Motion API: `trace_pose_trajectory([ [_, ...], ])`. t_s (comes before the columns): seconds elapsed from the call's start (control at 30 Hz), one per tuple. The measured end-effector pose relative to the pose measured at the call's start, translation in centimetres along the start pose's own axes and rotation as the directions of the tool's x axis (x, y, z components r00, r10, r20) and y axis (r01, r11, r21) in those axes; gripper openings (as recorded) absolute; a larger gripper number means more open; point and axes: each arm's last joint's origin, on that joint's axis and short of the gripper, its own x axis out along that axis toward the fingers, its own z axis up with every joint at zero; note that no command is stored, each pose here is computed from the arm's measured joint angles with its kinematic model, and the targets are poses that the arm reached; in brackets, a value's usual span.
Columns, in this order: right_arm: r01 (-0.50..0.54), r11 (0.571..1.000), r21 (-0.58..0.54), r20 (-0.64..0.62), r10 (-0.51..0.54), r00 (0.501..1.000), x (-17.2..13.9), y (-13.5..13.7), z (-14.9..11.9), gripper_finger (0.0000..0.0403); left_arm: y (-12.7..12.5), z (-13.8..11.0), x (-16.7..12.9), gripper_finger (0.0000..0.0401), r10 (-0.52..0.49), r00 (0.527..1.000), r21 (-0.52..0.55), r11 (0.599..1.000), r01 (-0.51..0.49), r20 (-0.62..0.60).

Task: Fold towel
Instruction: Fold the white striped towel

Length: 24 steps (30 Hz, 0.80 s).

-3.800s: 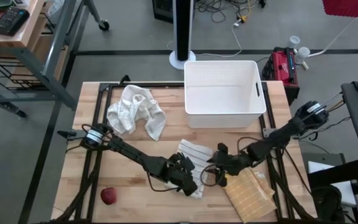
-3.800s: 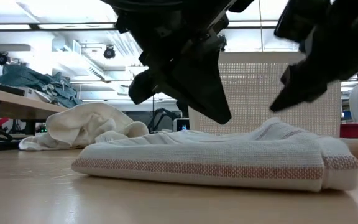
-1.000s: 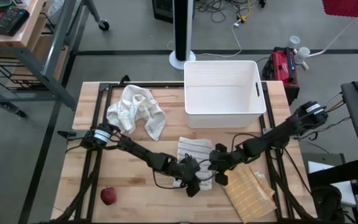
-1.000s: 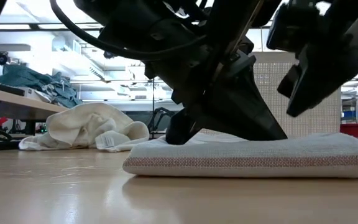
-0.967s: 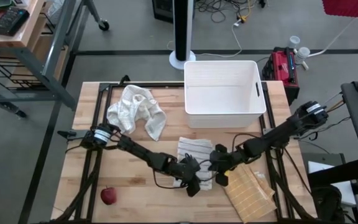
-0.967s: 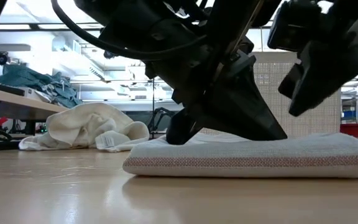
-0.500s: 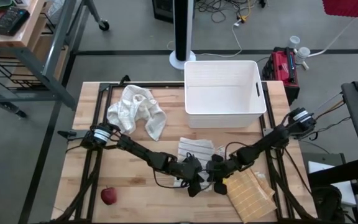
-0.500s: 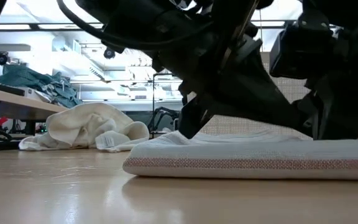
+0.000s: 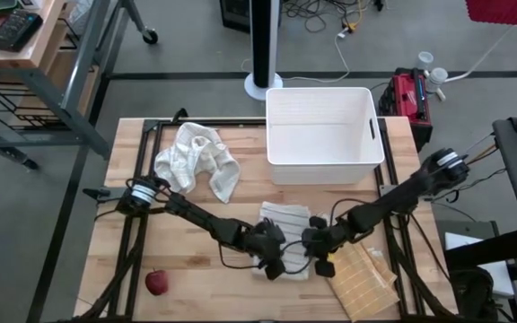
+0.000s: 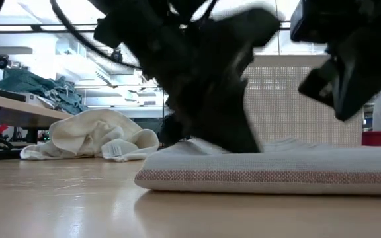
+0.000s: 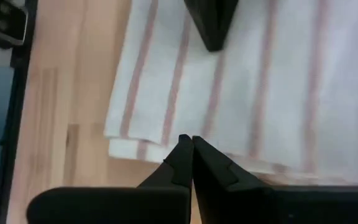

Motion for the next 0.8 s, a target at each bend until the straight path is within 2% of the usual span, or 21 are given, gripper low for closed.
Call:
trace_pose_trajectory([
  [0.13, 0.106, 0.994, 0.0, 0.034, -0.106, 0.994, -3.0, -0.3, 0.3, 0.0, 0.7, -0.1, 0.0, 0.0, 0.076, 0.997, -0.004, 0.997, -0.076, -0.002],
  [0.2, 0.153, 0.988, 0.003, 0.052, -0.153, 0.987, -4.2, -0.6, 0.2, 0.0, 1.0, -0.2, 0.1, 0.0, 0.1, 0.995, -0.04, 0.994, -0.1, 0.009],
  [0.4, 0.204, 0.979, 0.026, 0.147, -0.205, 0.968, -7.3, -1.0, 0.3, 0.0, 2.3, -1.6, 0.3, 0.0, 0.173, 0.985, -0.264, 0.951, -0.163, 0.015],
  [0.5, 0.217, 0.976, 0.033, 0.17, -0.22, 0.961, -7.8, -1.1, 0.3, 0.0, 2.8, -2.6, 0.4, 0.0, 0.184, 0.983, -0.322, 0.931, -0.174, 0.0],
  [0.67, 0.267, 0.963, 0.028, 0.178, -0.268, 0.947, -7.5, -1.3, 0.4, 0.0, 2.1, -1.7, 0.0, 0.0, 0.103, 0.993, -0.272, 0.959, -0.084, 0.055],
  [0.8, 0.257, 0.966, 0.021, 0.168, -0.257, 0.952, -6.5, -1.2, 0.5, 0.0, 1.3, -0.7, -0.6, 0.0, 0.087, 0.994, -0.218, 0.973, -0.069, 0.07],
])
